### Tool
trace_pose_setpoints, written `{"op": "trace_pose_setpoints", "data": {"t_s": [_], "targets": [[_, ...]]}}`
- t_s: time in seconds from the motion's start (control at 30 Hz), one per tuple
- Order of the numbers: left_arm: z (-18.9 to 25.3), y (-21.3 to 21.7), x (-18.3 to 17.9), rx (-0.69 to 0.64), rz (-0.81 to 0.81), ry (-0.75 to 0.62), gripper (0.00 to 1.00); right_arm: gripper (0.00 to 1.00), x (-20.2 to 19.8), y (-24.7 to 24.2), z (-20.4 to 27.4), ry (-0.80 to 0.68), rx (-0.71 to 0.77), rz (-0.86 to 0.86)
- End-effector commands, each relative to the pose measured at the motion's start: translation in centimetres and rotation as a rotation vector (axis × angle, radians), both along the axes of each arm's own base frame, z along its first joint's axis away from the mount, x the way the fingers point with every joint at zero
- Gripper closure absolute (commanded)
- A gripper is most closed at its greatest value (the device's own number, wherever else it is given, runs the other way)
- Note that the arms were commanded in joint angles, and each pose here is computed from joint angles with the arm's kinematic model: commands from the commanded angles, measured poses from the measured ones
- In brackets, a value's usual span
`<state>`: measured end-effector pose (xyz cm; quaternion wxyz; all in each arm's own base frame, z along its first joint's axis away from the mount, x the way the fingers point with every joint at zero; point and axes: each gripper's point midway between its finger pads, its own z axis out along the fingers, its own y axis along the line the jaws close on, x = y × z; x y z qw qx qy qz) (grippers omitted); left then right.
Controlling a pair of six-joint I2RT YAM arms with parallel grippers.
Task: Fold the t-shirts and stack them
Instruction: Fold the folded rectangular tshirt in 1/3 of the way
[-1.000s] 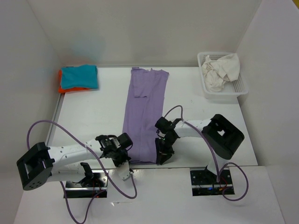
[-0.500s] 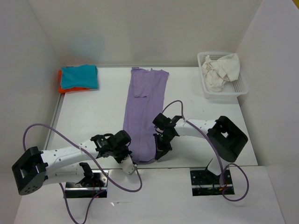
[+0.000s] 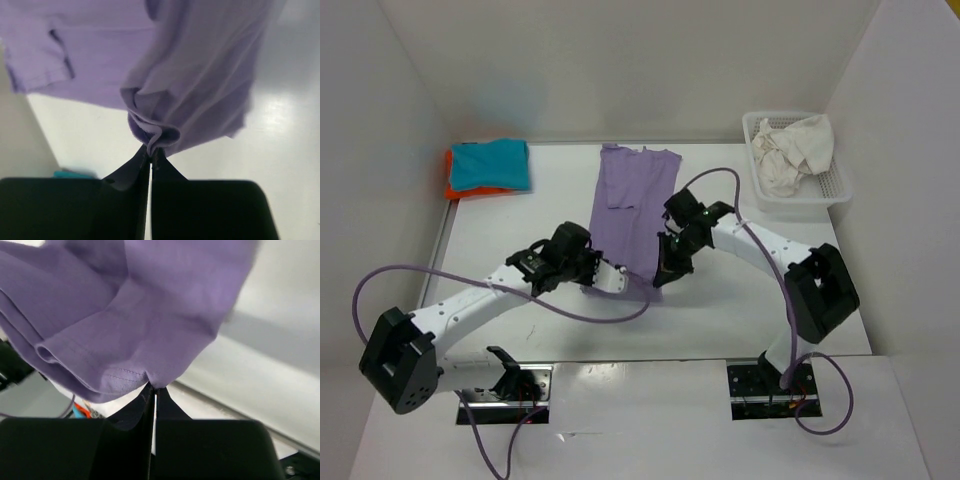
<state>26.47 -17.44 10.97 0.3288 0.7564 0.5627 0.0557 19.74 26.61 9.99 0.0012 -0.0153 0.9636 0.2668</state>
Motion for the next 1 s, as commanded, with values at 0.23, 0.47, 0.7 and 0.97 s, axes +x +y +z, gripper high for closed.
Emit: {"op": "trace_pose_setpoints", "data": {"t_s": [0.23,0.47,0.7,0.97], "targets": [[4.2,-0.8,12.7,-0.115,0.177,-0.217,1.00,1.00,11.9,-2.6,0.7,-0.109,-0.013,-0.002],[2.3,-1.1,17.4,-0.101,0.207,-0.229,1.00,1.00,17.1,-3.3,-0.8,-0.112,-0.001,-0.003],[1.4,-1.2,19.9,-0.104,0.233,-0.226,1.00,1.00,20.4,-3.4,-1.9,-0.093,0.068,-0.027],[-0.1,0.5,21.5,-0.082,0.292,-0.213,1.00,1.00,23.1,-2.6,-2.3,-0.112,0.102,-0.036]]}}
